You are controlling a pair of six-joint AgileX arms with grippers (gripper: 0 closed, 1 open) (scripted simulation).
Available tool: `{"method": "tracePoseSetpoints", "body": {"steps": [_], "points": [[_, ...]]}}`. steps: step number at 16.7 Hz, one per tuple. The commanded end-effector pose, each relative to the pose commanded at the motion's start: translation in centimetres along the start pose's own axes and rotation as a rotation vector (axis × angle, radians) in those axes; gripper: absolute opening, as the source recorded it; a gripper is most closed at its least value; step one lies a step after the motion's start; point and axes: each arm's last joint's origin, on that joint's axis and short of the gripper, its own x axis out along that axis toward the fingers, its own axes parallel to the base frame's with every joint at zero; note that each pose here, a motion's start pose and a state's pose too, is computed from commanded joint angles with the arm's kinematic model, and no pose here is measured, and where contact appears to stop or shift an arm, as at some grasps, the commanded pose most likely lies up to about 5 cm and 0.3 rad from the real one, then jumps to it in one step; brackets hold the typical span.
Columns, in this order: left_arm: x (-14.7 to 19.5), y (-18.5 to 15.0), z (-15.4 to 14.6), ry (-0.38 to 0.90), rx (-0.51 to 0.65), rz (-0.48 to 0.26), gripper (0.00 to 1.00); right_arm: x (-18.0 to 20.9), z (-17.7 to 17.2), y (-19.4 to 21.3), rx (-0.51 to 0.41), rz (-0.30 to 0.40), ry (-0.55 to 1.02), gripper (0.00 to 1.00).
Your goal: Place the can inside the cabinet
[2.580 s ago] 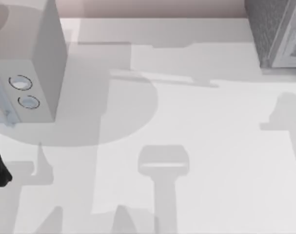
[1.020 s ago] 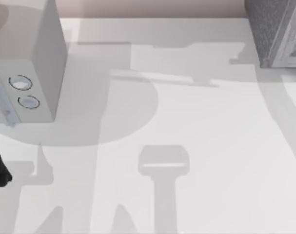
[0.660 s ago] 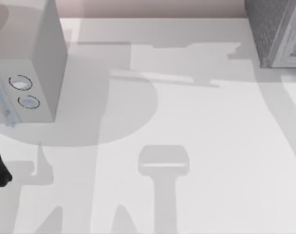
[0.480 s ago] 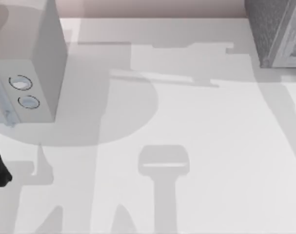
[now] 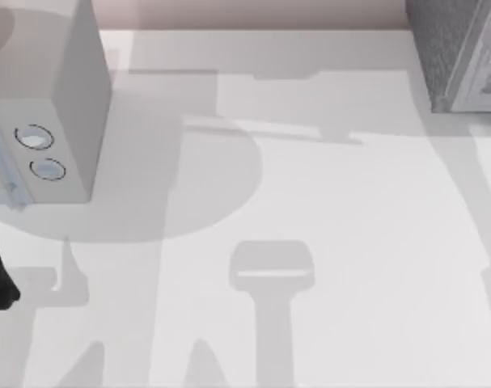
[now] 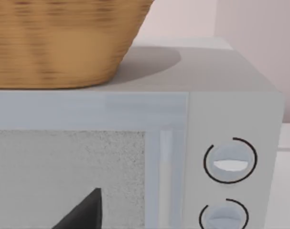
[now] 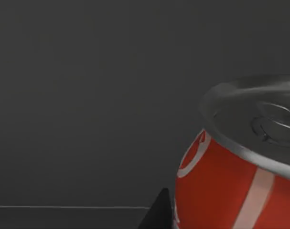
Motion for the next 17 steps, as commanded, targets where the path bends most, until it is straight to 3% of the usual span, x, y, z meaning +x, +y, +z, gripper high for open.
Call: {"method": "tracePoseSetpoints", "body": {"steps": [17], "points": [[0.0, 0.0, 0.0, 0.0, 0.0, 0.0, 1.0, 7.4, -0.3, -0.6, 0.003, -0.002, -0.016, 0.0]]}}
